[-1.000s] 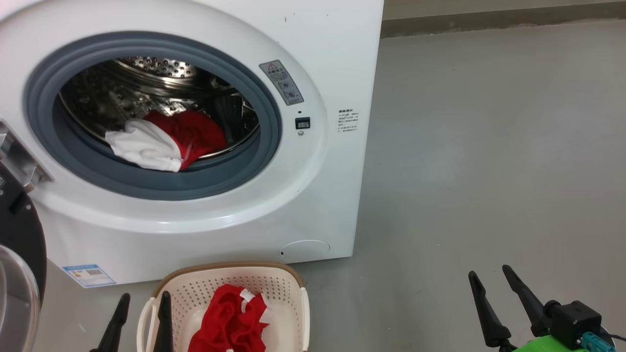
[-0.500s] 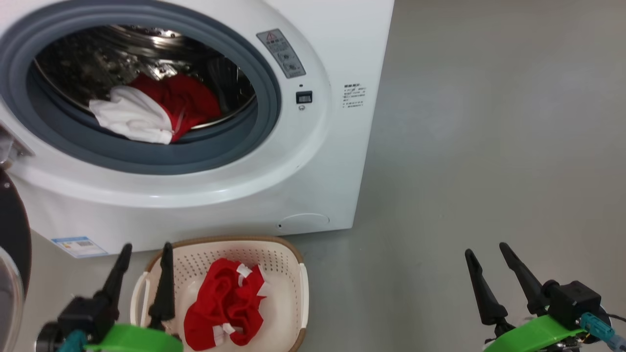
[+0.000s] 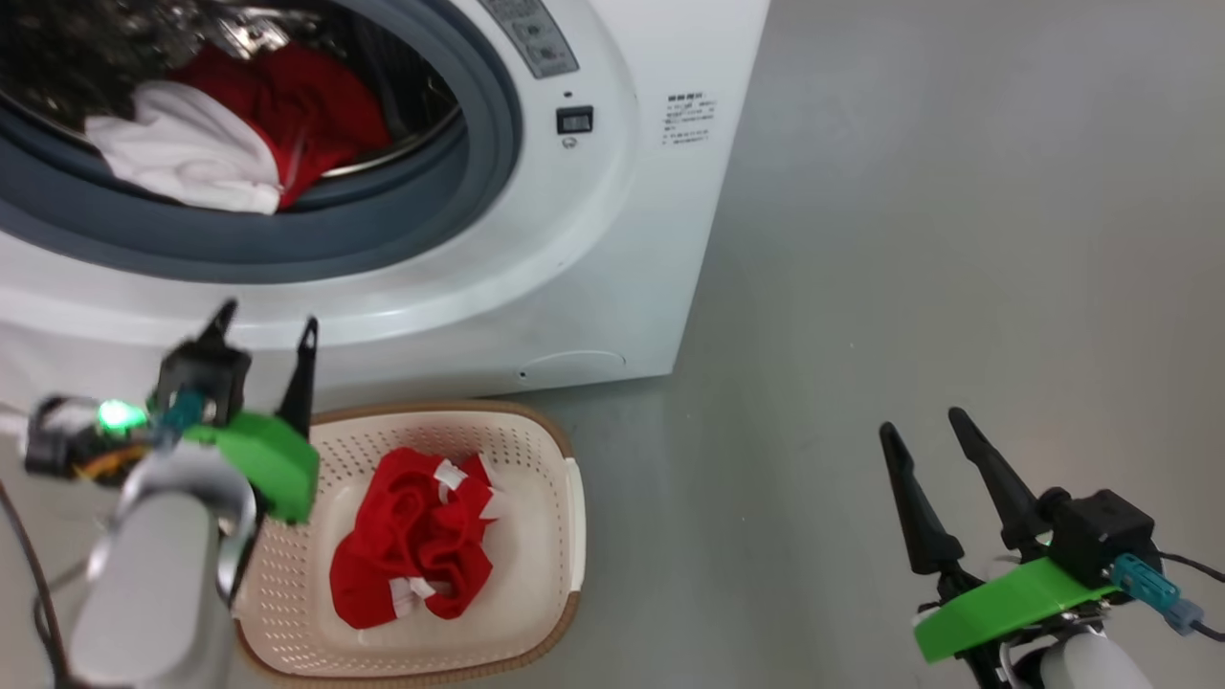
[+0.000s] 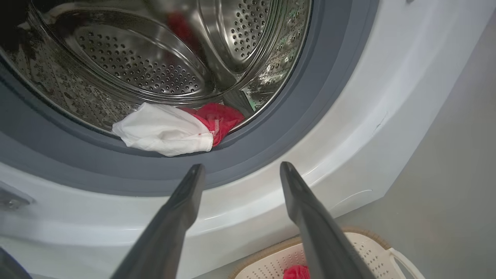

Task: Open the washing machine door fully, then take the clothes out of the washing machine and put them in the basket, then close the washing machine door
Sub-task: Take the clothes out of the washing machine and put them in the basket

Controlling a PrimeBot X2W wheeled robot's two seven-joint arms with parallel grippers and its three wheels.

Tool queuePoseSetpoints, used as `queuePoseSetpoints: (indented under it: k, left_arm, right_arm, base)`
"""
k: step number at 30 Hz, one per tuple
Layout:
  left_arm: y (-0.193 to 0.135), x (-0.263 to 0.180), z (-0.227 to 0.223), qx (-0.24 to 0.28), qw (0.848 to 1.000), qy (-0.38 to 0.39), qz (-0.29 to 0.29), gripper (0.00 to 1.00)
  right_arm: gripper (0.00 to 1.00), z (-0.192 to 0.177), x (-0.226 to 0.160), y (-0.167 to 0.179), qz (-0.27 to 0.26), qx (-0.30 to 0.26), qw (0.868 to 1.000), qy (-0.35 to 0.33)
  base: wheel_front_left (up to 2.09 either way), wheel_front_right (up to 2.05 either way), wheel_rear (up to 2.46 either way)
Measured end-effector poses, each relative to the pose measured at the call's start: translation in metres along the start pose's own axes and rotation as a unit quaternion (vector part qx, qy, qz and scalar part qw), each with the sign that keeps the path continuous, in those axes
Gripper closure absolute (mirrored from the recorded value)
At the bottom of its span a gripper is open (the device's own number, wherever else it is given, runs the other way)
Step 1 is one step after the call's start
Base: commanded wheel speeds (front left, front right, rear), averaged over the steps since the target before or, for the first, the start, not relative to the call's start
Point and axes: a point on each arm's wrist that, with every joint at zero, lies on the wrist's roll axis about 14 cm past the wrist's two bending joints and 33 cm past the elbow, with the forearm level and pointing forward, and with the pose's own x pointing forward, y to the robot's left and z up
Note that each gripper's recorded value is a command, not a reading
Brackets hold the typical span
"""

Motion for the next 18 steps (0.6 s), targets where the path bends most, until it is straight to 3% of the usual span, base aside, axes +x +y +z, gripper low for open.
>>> queuePoseSetpoints:
  k: [7, 18]
  left_arm:
    - [-0.003, 0.053, 0.005, 0.108, 0.992, 0.060, -0.026, 0.00]
    - [0.018, 0.100, -0.004, 0.206, 0.967, 0.151, -0.021, 0.00]
  right_arm:
    - [0.00, -0.007, 0.010, -0.002, -0.005, 0.003, 1.000, 0.008]
    - [0.00, -0.015, 0.027, -0.008, -0.012, 0.003, 1.000, 0.016]
  base:
    - [0.00, 0.00, 0.00]
    - [0.00, 0.00, 0.00]
